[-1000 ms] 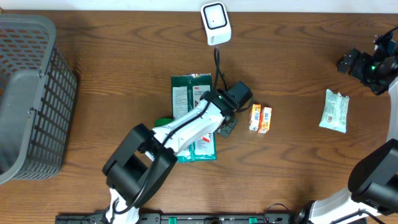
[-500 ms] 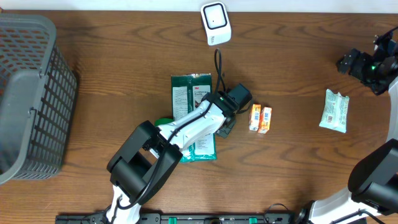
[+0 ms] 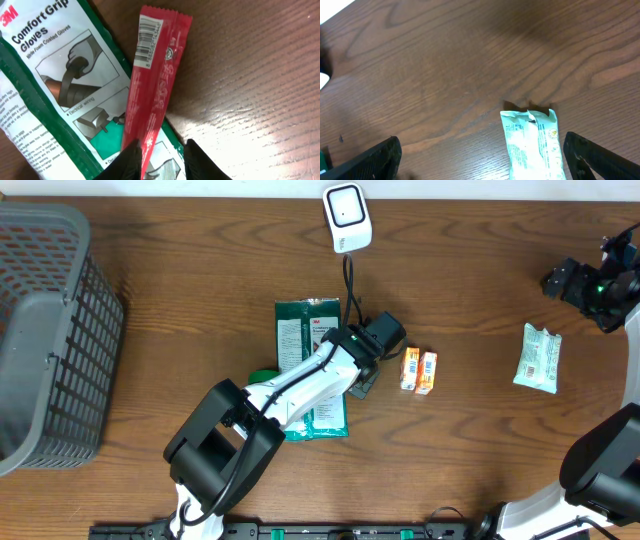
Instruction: Scan the item barcode
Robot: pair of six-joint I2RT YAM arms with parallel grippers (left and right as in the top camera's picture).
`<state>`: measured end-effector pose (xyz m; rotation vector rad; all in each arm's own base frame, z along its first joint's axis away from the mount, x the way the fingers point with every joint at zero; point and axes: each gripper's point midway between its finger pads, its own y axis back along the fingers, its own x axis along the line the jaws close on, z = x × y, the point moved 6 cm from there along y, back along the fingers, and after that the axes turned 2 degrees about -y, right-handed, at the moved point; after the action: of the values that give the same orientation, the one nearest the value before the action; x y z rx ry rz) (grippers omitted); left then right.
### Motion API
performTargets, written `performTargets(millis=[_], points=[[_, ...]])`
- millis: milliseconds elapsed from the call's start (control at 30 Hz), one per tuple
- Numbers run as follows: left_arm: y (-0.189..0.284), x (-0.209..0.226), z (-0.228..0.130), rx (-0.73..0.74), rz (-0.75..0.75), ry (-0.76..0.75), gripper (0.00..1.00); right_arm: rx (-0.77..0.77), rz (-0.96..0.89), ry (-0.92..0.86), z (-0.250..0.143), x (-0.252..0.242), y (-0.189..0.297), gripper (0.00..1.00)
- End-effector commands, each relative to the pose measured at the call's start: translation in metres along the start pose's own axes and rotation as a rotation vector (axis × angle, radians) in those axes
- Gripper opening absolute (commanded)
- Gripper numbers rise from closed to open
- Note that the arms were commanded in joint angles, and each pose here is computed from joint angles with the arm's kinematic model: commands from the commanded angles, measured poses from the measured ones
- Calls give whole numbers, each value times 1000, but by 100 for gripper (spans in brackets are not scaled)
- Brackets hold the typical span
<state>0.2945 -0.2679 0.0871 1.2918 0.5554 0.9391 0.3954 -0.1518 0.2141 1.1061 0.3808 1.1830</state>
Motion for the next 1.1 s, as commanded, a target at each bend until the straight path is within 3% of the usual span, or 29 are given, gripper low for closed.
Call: performTargets(millis=[0,1067], points=[[3,7,1,-23,37,9,30,3,-7,6,0,-3,-1,99],[-7,20,-2,-50,166,-29,32,3,-7,6,0,-3,-1,99]])
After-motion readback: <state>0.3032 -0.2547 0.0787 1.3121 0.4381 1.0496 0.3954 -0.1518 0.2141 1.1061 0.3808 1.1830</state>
